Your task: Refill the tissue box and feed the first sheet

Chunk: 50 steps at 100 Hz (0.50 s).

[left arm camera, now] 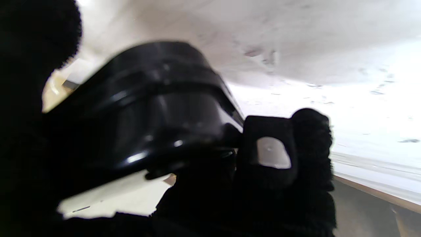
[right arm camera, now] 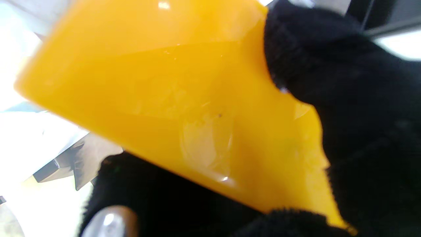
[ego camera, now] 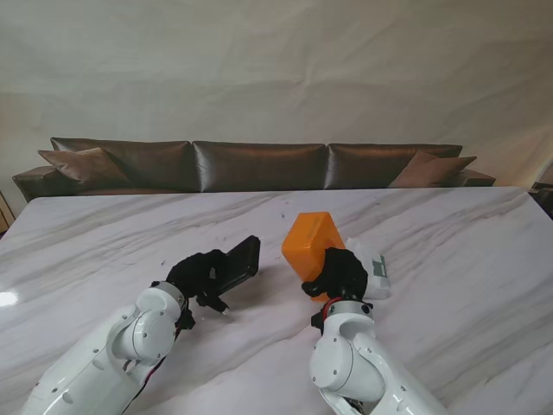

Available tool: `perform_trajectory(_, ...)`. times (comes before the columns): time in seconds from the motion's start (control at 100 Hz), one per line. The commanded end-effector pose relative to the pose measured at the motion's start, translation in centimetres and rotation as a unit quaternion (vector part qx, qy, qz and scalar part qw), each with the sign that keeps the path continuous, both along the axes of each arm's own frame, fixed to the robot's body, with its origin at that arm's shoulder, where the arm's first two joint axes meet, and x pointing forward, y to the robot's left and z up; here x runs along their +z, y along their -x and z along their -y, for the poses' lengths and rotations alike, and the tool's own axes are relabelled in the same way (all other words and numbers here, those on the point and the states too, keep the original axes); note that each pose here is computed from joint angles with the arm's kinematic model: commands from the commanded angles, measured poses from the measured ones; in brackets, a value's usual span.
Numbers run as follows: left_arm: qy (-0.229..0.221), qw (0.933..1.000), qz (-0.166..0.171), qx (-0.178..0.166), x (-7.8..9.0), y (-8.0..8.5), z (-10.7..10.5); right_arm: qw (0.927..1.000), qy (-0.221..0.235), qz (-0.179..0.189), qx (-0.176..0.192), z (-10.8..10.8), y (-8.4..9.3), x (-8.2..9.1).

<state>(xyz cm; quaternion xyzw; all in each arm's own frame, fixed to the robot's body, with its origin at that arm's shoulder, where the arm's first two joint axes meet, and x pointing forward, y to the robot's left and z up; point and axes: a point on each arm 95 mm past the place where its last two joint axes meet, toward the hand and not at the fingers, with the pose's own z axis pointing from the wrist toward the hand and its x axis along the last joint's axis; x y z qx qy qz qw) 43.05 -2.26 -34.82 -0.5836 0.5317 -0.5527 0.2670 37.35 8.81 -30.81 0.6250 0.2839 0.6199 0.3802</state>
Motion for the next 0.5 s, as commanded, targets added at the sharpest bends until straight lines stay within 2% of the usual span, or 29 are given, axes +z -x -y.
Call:
perform_trajectory(0.0,0.001,0.9999,-0.014,0.009,0.0,-0.3,-0.9,1.0,-0.004,0.002,0.002,0.0,0.3,0.2)
perform_trajectory(0.26,-0.07,0.9963,-0.049,0.014,-0.7,-0.9,-2.3,0.9999,-0.01,0.009,-0.005,0.4,0.6,0.1)
perform_trajectory(0.49,-0.133,0.9897,-0.053,0.009,-1.4,-1.6,-3.1,0.9999,-0.014,0.009,-0.004,0.4,0.6,-0.1)
